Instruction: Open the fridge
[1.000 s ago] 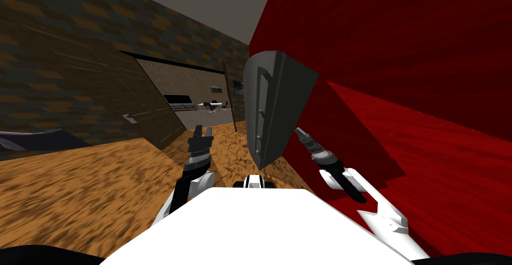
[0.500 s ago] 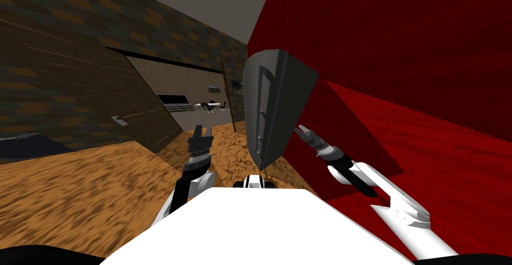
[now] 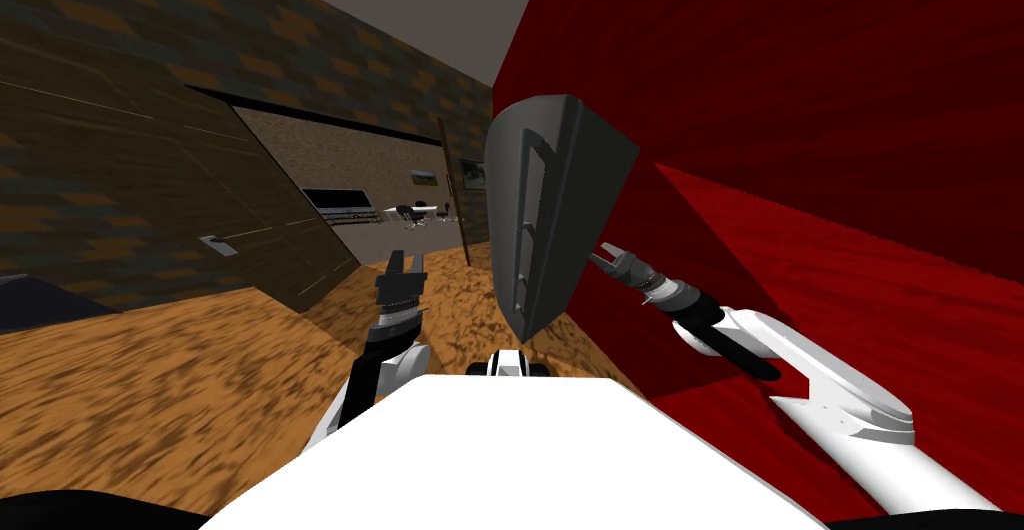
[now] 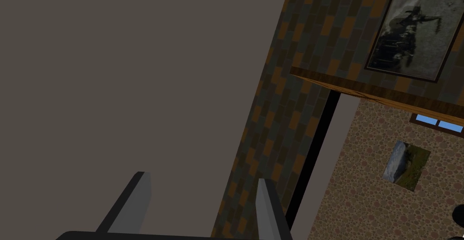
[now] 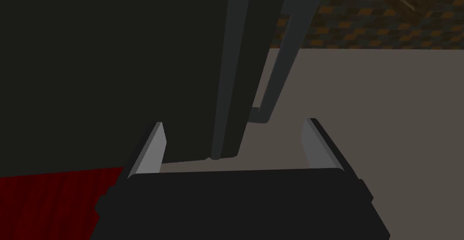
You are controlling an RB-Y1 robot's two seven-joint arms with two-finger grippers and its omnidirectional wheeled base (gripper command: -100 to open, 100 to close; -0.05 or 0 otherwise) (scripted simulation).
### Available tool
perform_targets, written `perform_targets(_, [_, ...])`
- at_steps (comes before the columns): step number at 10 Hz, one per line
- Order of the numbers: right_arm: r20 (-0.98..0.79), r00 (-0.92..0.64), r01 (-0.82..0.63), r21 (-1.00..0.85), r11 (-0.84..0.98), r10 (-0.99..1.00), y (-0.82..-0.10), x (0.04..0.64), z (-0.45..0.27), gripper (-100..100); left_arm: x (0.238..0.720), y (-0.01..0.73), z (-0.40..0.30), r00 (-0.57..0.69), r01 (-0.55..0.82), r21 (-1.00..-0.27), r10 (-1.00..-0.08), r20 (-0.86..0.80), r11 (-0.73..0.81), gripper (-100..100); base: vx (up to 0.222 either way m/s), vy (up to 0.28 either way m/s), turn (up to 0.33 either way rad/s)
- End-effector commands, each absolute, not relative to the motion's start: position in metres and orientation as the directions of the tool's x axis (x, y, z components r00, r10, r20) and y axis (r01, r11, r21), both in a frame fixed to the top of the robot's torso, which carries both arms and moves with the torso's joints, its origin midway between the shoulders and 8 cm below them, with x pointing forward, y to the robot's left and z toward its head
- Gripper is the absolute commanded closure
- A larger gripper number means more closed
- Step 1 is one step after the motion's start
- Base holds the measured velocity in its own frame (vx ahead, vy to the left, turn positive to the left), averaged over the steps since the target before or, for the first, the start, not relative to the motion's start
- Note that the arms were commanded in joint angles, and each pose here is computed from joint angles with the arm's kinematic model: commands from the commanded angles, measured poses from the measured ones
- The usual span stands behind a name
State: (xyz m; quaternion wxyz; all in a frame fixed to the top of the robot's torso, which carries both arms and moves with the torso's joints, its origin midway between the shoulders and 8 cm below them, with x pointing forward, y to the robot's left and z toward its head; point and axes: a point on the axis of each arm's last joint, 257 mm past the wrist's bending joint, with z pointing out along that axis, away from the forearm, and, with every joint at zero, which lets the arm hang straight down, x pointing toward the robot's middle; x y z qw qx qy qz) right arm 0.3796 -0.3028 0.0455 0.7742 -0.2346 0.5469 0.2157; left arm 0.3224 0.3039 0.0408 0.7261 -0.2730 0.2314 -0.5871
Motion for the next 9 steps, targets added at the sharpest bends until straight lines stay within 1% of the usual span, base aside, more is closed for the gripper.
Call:
perform_targets(1, [-0.942, 0.334, -0.577, -0.236, 0.782, -0.038, -0.306, 0.385, 0.055, -100, 0.322, 0.304, 0.041, 0.204, 0.726, -0.668, -0.979, -0.015, 0.162, 0, 0.024, 0.055, -0.031])
perform_targets(2, [-0.927, 0.359, -0.552, -0.304, 0.776, -0.107, -0.313, 0.389, 0.064, -100, 0.322, 0.304, 0.041, 0.204, 0.726, -0.668, -0.979, -0.015, 0.162, 0, 0.033, 0.063, -0.041])
perform_targets(5, [-0.9, 0.381, -0.542, -0.404, 0.737, -0.213, -0.313, 0.394, 0.075, -100, 0.322, 0.304, 0.041, 0.204, 0.726, -0.668, -0.979, -0.016, 0.162, 0, 0.031, 0.048, -0.032])
perform_targets(6, [-0.872, 0.404, -0.514, -0.465, 0.721, -0.275, -0.319, 0.398, 0.086, -100, 0.322, 0.304, 0.041, 0.204, 0.726, -0.668, -0.979, -0.016, 0.162, 0, 0.031, 0.059, -0.027])
perform_targets(9, [-0.827, 0.426, -0.498, -0.553, 0.668, -0.366, -0.318, 0.403, 0.1, -100, 0.322, 0.304, 0.041, 0.204, 0.726, -0.668, -0.979, -0.015, 0.162, 0, 0.028, 0.054, -0.022])
